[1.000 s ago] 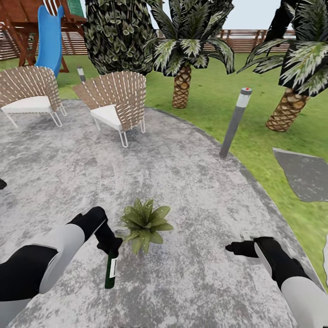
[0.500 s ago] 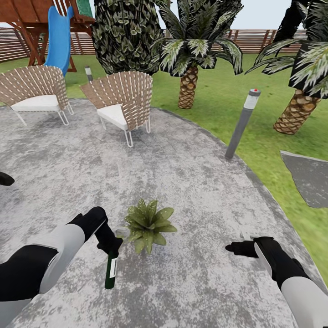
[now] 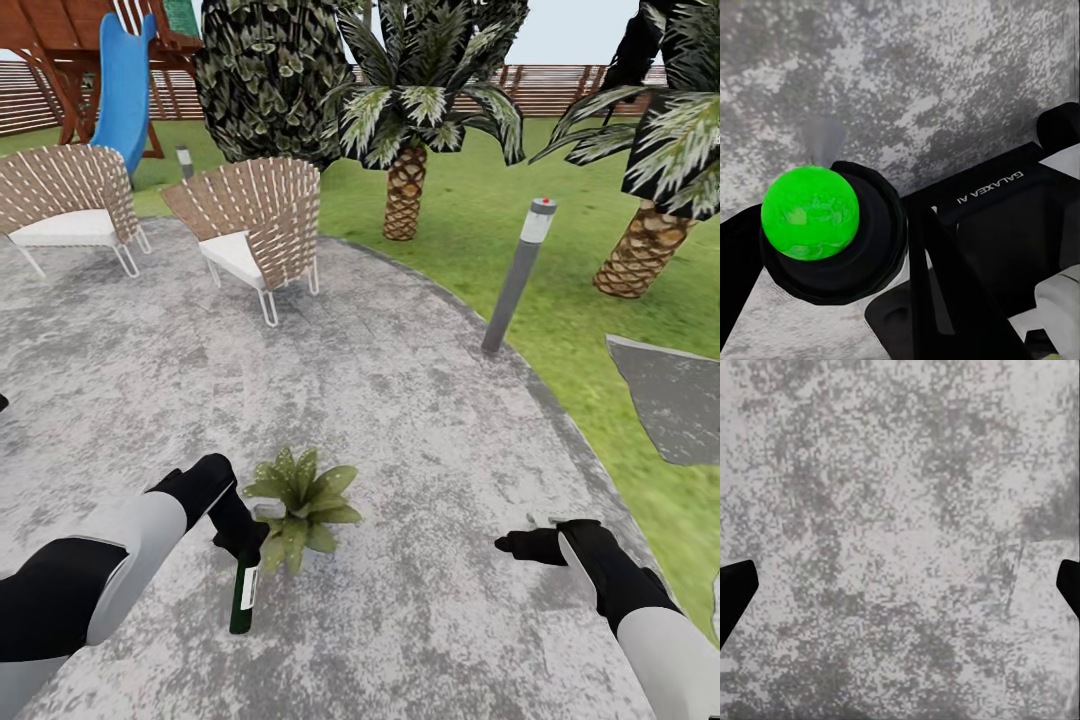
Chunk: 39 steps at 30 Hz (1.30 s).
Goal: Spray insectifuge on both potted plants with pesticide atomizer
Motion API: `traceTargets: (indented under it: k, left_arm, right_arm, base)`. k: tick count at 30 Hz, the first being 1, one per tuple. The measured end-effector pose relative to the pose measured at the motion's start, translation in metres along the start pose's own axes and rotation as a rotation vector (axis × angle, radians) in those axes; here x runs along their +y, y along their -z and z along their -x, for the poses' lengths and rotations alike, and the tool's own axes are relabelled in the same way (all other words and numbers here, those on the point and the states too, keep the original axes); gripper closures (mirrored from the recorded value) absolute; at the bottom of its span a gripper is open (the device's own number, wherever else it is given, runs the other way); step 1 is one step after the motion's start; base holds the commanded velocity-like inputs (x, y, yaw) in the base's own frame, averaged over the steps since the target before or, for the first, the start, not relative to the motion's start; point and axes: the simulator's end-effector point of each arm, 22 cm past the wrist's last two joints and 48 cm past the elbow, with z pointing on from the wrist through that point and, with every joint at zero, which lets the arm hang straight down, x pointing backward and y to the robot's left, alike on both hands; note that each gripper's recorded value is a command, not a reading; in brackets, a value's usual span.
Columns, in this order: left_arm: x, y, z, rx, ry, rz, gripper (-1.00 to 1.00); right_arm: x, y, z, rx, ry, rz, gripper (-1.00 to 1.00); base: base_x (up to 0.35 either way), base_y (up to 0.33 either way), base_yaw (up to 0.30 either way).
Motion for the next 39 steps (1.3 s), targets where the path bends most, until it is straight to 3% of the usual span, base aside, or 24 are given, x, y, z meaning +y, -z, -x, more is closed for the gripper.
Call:
traceTargets:
  k: [7, 18, 20, 24, 39]
  left_arm:
    - [0.0, 0.0, 0.0, 0.0, 0.001, -0.001, 1.0]
    - [0.009, -0.002, -0.006, 0.012, 0.001, 0.02, 1.0]
    - [0.015, -0.012, -0.02, 0.035, 0.014, 0.022, 1.0]
    - [0.034, -0.012, -0.032, 0.043, 0.047, 0.032, 1.0]
    - [0.029, -0.013, -0.031, 0.043, 0.048, 0.018, 1.0]
  right_arm:
    - [0.0, 0.0, 0.0, 0.001, 0.0, 0.0, -1.0]
    - [0.0, 0.0, 0.0, 0.001, 0.001, -0.001, -1.0]
    - [0.0, 0.0, -0.001, 0.001, 0.001, -0.002, -1.0]
    - [0.0, 0.0, 0.0, 0.001, 0.001, -0.001, -1.0]
    - [0.001, 0.0, 0.0, 0.001, 0.001, 0.001, -1.0]
  base:
    - [0.0, -0.25, 0.0]
    - [0.0, -0.015, 0.0]
    - [0.0, 0.0, 0.0]
    - [0.0, 0.0, 0.0]
    - [0.0, 0.0, 0.025]
